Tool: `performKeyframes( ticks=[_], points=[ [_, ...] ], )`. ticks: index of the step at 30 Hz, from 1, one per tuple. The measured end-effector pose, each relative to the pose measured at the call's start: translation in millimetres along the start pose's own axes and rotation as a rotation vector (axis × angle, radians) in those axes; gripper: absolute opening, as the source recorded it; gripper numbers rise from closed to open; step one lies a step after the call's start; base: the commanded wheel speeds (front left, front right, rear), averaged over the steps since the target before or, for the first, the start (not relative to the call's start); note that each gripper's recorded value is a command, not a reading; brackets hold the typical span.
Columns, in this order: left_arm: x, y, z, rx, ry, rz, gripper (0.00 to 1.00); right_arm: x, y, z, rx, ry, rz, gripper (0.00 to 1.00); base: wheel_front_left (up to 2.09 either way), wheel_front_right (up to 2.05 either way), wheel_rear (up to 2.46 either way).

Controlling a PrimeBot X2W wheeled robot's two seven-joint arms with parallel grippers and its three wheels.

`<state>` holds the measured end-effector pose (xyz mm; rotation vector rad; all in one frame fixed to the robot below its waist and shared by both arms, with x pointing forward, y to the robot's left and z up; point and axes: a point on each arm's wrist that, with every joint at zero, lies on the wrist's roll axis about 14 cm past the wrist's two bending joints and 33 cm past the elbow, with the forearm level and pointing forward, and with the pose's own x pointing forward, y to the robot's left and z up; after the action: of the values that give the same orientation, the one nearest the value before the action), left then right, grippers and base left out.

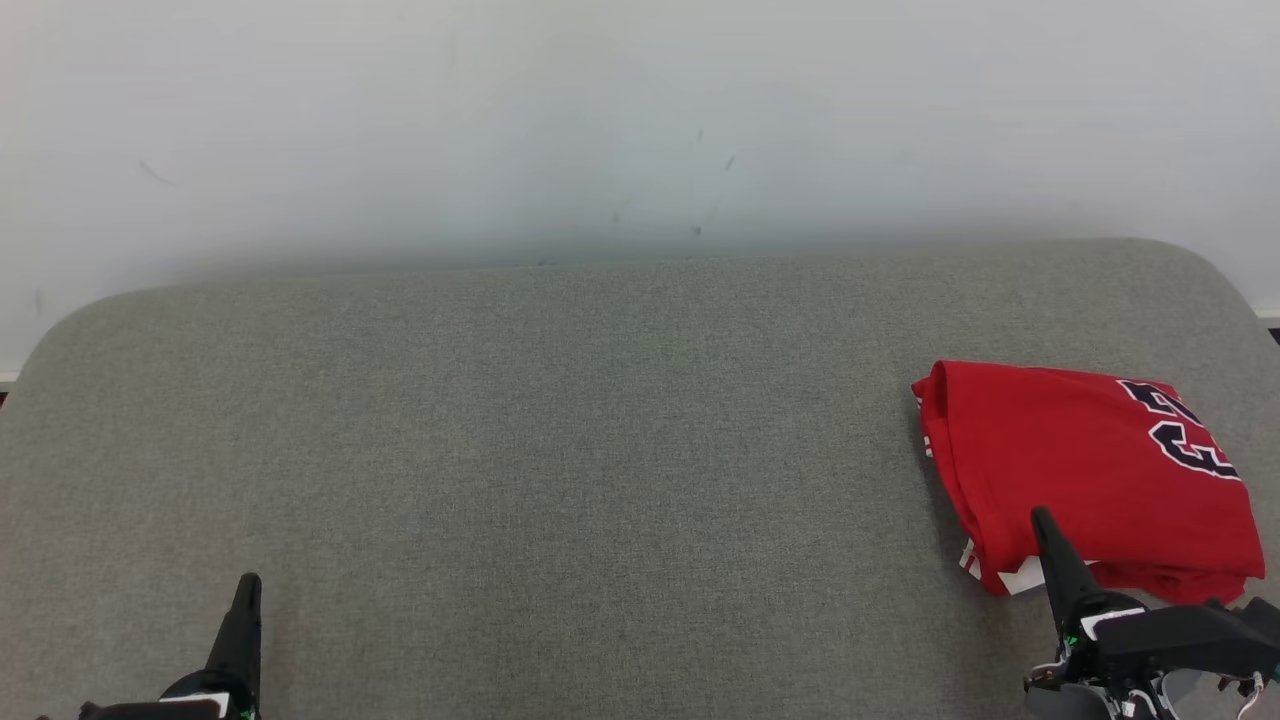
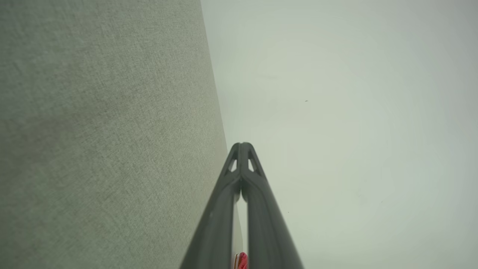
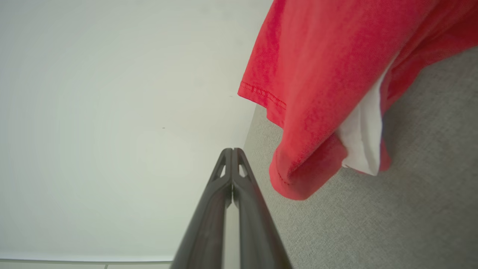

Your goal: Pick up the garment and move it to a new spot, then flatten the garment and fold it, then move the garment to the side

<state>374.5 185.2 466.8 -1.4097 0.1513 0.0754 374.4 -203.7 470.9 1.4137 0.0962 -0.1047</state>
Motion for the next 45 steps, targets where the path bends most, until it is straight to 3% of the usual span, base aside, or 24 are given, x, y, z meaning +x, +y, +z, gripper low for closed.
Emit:
performKeyframes(
  ticks=[12,45],
  points=[
    [1,-7,6,-0.155,-0.019,-0.046,0.0,2,5,3,0.156,-0.007,0.027,0.0,0.0,0.0,0.0],
    [4,-13,7,-0.158,-0.019,-0.061,0.0,5,11,4,0.161,-0.008,0.045,0.0,0.0,0.0,0.0]
  ],
)
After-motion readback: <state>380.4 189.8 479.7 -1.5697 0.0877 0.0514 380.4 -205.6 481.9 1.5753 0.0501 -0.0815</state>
